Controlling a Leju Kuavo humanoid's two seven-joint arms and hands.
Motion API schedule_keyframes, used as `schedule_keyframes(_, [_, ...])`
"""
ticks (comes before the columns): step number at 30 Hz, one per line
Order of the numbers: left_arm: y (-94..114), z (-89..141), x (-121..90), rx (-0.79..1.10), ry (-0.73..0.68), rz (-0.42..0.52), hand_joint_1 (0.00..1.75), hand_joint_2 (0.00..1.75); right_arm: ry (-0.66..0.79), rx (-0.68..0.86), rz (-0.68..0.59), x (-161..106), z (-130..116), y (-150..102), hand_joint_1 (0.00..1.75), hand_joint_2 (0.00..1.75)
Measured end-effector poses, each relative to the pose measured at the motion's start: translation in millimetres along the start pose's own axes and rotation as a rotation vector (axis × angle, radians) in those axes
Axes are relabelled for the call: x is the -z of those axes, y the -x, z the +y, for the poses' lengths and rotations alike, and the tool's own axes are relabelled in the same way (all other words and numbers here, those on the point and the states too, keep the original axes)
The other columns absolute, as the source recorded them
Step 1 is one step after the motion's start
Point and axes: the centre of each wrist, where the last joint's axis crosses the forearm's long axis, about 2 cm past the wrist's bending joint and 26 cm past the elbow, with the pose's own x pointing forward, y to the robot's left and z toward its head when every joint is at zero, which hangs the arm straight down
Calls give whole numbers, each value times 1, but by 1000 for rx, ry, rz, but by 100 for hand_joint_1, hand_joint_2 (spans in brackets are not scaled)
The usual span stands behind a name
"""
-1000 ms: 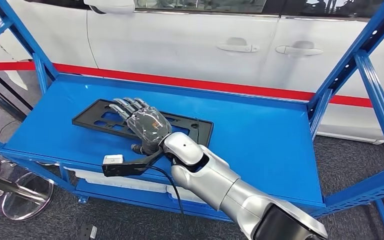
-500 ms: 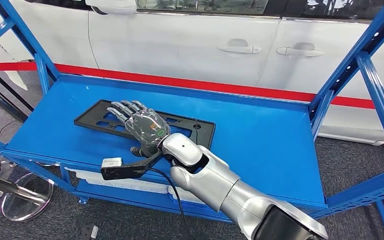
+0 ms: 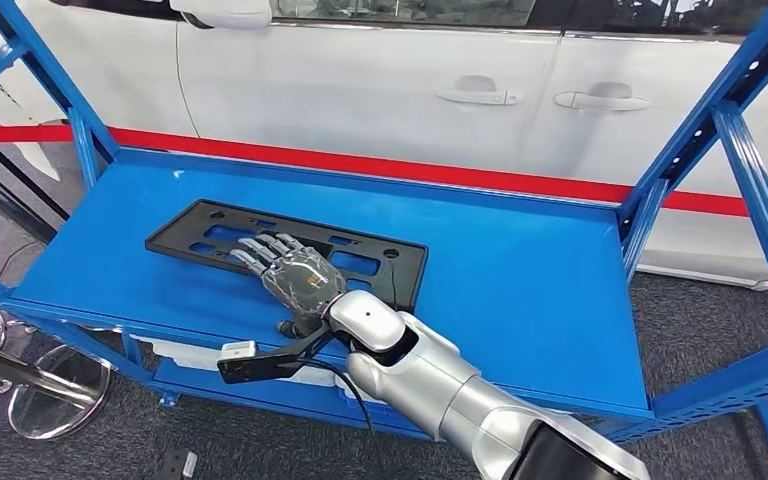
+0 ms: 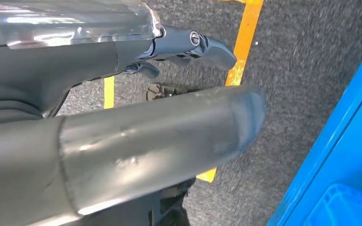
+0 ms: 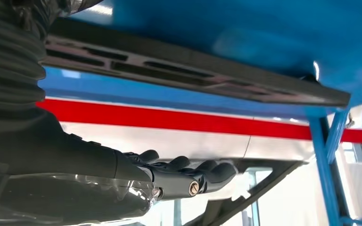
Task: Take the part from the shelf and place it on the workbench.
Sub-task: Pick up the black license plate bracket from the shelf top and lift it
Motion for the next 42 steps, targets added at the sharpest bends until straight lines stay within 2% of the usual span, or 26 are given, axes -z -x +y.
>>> schedule_keyframes(8, [0,0,0,23,7,6,0,0,3,-97,83,-8,20,17,0,175])
schedule_keyframes(15, [-3,1,1,38,9,8,0,0,12,-158,146,-11,27,31,0,175])
schedule_keyframes(22, [-5,1,2,52,12,9,0,0,-41,-222,214,-21,37,49,0,175])
schedule_keyframes(28, [-10,1,4,58,16,2,0,0,-45,-260,244,-21,36,56,0,175])
schedule_keyframes(39, [-15,2,6,80,20,-1,0,0,-75,-454,353,-27,39,70,0,175])
schedule_keyframes(40, [-17,2,6,83,21,-3,0,0,-75,-466,361,-27,38,72,20,175])
schedule_keyframes(41, [-18,2,7,85,21,-6,0,0,-75,-475,368,-28,38,73,56,175])
schedule_keyframes(42, [-20,2,7,86,21,-8,0,0,-77,-481,374,-28,38,75,99,175])
